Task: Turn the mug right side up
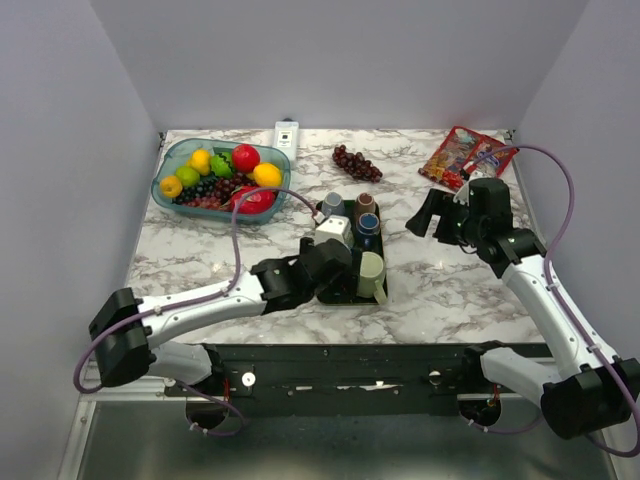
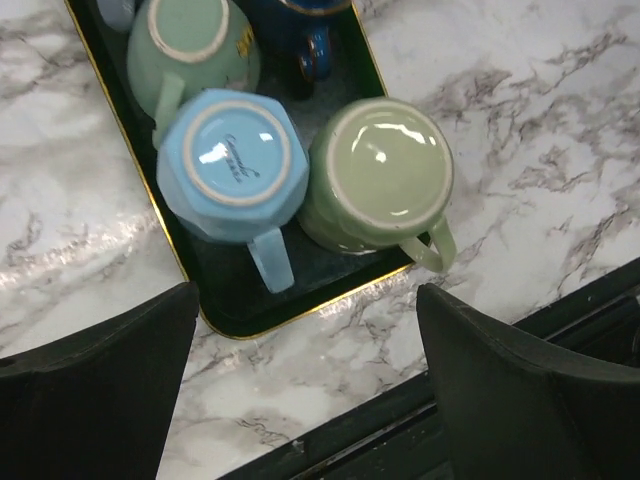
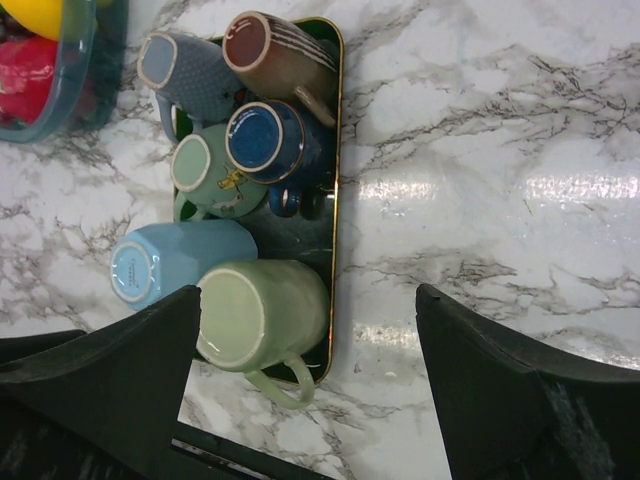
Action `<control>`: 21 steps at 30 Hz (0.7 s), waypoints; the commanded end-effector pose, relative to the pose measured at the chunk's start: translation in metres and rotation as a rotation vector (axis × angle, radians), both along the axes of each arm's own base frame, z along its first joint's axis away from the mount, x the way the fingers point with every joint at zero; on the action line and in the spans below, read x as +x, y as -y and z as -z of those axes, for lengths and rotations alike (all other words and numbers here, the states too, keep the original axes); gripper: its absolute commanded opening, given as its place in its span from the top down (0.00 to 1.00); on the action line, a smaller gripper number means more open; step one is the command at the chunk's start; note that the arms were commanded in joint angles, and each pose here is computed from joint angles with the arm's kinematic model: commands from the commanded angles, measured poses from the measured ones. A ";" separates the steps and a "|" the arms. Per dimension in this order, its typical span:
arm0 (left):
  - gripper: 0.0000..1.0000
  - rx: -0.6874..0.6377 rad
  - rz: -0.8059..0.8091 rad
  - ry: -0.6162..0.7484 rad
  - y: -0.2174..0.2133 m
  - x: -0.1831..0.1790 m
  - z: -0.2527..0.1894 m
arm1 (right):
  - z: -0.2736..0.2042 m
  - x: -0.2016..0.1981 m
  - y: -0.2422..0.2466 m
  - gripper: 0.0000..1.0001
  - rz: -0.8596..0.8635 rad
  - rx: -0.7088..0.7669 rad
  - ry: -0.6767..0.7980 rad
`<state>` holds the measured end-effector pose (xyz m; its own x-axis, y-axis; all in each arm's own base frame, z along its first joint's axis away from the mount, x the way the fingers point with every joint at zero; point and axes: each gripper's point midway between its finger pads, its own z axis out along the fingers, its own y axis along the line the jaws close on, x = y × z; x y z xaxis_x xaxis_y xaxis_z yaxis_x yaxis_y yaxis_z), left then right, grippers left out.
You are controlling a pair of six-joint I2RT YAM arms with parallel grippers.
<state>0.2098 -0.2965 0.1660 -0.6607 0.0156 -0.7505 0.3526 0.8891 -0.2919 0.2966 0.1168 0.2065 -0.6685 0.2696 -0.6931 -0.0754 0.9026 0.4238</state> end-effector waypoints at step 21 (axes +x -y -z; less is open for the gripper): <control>0.32 0.119 -0.325 -0.092 0.013 0.016 0.059 | 0.024 -0.033 0.015 0.07 0.048 -0.039 -0.095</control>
<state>0.2117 -0.3162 0.0995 -0.7372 -0.0543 -0.6735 0.1004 0.9769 -0.1887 0.2679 0.1059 0.1836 -0.7138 0.2685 -0.6469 -0.0200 0.9154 0.4021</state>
